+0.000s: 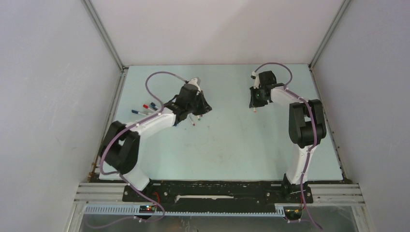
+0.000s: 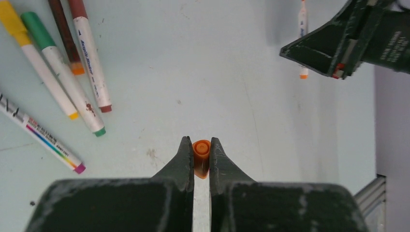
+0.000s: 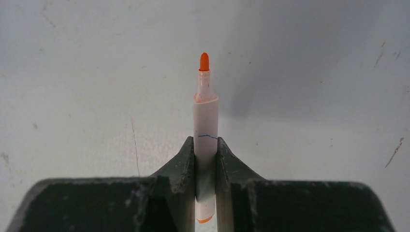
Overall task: Open the pen caps
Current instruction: Place the pen cap at the center of the board.
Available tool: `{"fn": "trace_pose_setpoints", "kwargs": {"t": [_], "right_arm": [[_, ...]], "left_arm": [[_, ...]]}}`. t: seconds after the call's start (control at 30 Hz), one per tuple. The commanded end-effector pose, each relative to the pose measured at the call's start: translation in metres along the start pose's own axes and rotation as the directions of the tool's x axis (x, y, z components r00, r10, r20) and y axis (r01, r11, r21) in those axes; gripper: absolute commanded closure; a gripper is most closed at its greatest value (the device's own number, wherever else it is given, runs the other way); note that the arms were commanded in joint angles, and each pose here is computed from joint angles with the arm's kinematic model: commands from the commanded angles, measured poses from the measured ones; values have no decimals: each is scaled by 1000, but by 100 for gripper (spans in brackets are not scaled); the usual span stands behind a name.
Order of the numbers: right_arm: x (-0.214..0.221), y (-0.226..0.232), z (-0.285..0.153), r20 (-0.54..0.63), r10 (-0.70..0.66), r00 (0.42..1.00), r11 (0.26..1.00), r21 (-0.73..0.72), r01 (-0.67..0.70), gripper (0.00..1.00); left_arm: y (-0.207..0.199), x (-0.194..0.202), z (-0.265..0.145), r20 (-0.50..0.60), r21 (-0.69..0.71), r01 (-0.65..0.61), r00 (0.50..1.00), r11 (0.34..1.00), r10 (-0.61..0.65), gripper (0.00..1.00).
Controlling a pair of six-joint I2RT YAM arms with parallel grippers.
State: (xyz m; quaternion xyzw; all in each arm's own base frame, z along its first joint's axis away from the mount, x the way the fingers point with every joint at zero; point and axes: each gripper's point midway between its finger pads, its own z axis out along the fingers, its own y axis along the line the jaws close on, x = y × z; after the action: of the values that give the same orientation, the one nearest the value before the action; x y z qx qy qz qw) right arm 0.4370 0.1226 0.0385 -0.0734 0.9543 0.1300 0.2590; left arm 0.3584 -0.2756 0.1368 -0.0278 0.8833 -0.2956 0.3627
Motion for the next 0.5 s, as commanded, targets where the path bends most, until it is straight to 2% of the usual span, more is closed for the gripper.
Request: {"fn": "trace_pose_setpoints", "kwargs": {"t": [0.0,0.47], "right_arm": [[-9,-8,1,-20,69,997,997,19,-68,94],[6,-18,9,-88,201,976,978,-38,-205,88]], "left_arm": [[6,3,20,-99,-88,-85,992,992,76,98],[12,4,87,-246,-175,-141,965,974,96,94]]}}
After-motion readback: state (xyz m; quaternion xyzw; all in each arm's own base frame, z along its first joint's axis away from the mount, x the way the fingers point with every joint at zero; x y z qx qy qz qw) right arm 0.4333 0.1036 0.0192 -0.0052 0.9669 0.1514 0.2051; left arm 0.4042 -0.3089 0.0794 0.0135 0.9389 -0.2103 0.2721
